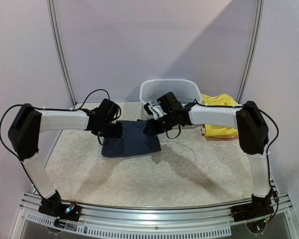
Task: Fold and stack the mixed laundry pile
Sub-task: Move the square-folded tank top to the center of the board.
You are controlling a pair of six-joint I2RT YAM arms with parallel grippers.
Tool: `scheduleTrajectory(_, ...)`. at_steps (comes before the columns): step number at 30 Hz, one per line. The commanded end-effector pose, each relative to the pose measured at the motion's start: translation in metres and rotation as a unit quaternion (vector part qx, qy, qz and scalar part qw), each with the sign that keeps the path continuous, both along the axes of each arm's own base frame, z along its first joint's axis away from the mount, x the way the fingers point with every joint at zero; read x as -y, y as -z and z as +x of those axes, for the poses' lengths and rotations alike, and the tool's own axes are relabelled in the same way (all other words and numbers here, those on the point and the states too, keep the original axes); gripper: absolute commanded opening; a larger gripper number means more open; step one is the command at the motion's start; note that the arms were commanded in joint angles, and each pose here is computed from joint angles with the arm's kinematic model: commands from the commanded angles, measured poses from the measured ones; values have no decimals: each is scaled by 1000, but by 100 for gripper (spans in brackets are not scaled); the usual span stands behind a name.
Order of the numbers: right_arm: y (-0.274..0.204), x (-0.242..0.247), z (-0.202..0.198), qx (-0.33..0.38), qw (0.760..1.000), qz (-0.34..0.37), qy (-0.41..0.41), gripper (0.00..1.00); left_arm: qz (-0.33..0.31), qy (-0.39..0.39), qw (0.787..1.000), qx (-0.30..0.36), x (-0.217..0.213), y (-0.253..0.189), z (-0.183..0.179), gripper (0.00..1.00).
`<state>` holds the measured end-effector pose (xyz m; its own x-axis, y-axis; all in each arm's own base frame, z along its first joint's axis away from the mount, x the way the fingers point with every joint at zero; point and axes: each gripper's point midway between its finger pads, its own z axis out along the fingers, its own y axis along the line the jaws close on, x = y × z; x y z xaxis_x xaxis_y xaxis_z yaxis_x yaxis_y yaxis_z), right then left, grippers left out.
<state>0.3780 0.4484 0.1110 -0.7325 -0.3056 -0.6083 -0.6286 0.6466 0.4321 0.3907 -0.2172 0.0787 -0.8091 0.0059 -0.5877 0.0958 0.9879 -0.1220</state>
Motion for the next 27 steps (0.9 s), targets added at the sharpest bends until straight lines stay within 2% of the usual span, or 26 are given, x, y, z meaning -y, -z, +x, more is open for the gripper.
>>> scheduleTrajectory(1, 43, -3, -10, -44, 999, -8, -12, 19, -15, 22, 999, -18, 15, 25, -5, 38)
scheduleTrajectory(16, 115, 28, -32, -101, 993, -65, 21, 16, 21, 41, 996, -70, 13, 76, -40, 34)
scheduleTrajectory(22, 125, 54, -60, -128, 988, -74, 42, 15, 45, 62, 993, -88, 16, 88, -73, 32)
scheduleTrajectory(27, 122, 66, -95, -140, 985, -88, 45, 14, 64, 74, 992, -74, 13, 79, -100, 31)
